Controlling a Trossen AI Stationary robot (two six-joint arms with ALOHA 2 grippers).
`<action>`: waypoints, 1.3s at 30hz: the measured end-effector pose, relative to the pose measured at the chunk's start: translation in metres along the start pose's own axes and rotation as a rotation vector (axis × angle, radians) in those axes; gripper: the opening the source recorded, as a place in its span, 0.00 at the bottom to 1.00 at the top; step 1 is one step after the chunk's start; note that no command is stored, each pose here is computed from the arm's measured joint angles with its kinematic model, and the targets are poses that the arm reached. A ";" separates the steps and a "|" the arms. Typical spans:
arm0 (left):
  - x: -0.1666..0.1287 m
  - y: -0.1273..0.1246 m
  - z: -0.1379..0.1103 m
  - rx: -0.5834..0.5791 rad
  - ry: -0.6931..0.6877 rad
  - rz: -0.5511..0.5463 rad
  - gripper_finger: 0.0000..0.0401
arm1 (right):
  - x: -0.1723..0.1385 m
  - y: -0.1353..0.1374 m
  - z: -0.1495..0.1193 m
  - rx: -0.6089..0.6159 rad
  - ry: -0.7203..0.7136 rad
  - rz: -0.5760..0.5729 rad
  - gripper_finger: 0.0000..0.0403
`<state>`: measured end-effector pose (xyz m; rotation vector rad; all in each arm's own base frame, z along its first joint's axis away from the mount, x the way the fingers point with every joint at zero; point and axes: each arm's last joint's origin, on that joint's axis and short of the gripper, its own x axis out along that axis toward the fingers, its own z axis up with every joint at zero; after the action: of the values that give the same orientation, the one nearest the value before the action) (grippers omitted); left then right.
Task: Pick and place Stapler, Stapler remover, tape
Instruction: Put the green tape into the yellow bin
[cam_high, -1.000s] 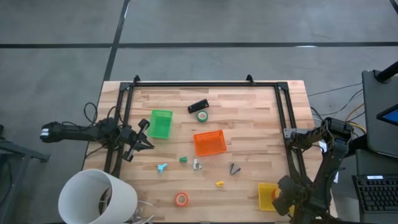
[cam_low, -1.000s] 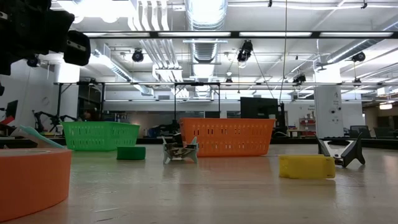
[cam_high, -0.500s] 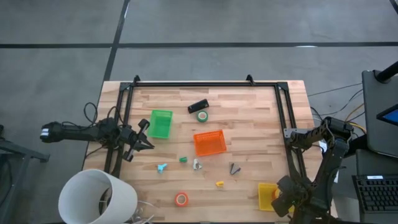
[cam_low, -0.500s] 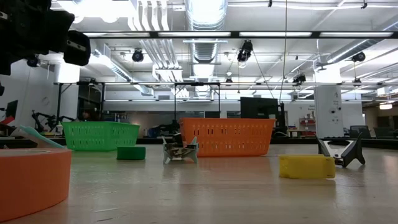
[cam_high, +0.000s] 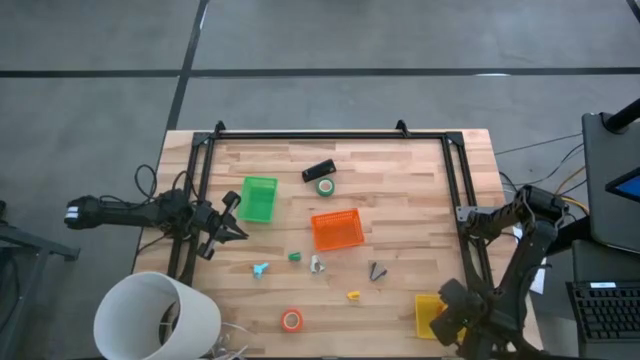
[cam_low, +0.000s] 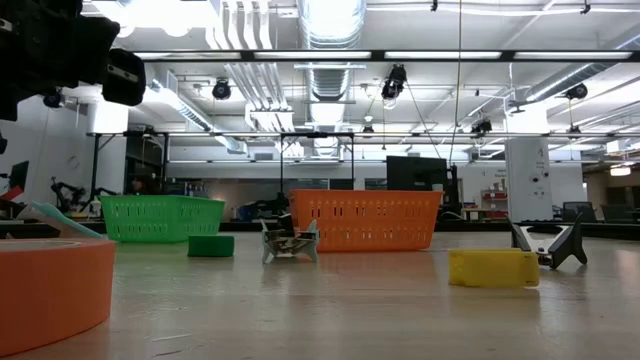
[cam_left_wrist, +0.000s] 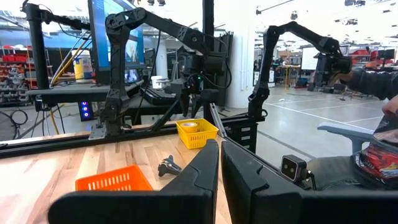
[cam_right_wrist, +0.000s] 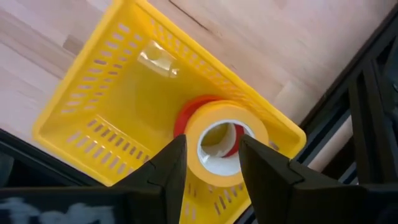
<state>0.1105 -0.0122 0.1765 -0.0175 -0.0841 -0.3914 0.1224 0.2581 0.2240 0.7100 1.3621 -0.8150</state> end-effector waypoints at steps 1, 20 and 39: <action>0.000 0.000 0.000 0.000 0.000 0.000 0.06 | 0.000 0.001 0.002 -0.002 0.001 0.001 0.34; 0.000 0.000 0.000 0.000 0.000 0.000 0.06 | -0.011 0.026 0.041 -0.093 -0.143 0.096 0.23; 0.000 0.000 0.000 0.000 0.000 0.001 0.06 | -0.007 0.050 0.096 -0.179 -0.234 0.124 0.02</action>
<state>0.1105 -0.0122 0.1765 -0.0175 -0.0841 -0.3909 0.2165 0.2061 0.2387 0.5352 1.1521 -0.6465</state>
